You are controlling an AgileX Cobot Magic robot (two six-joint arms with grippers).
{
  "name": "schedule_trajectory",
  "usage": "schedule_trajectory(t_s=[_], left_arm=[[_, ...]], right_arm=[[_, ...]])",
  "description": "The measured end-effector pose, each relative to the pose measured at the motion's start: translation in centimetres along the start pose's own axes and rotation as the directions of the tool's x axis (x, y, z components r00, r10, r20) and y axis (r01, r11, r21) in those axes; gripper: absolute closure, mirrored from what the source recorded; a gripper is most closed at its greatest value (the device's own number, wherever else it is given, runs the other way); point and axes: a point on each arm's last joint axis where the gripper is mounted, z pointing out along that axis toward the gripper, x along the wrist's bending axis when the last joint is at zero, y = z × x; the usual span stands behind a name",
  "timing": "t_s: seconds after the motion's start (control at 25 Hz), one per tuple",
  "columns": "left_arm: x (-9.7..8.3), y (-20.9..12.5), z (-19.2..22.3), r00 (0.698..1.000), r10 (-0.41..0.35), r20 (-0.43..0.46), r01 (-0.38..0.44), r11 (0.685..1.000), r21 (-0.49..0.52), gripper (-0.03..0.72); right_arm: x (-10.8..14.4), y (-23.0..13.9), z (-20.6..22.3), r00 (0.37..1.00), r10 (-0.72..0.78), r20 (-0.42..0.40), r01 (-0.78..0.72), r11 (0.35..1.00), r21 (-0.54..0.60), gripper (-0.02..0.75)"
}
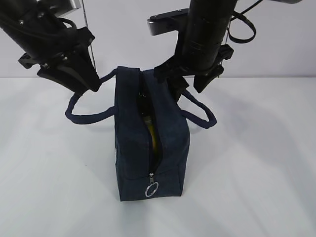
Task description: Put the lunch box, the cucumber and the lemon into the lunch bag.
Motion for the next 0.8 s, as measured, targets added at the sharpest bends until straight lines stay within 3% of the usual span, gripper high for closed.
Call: schedule_trajectory(t_s=[0.2, 0.4, 0.8], left_arm=[[0.0, 0.0, 0.0, 1.0, -0.006, -0.004, 0.006, 1.0, 0.0, 0.411], [0.1, -0.4, -1.1, 0.998, 0.004, -0.064, -0.005, 1.0, -0.017, 0.412], [-2.2, -2.1, -5.7, 0.995, 0.056, -0.088, -0.067, 0.989, -0.131, 0.442]], right_arm=[[-0.2, 0.0, -0.1, 0.999, -0.023, 0.023, 0.023, 1.0, -0.003, 0.265], [-0.4, -0.3, -2.5, 0.999, -0.029, 0.03, 0.03, 0.998, -0.055, 0.265], [-0.5, -1.5, -8.3, 1.0, -0.021, 0.019, 0.024, 0.982, -0.185, 0.265]])
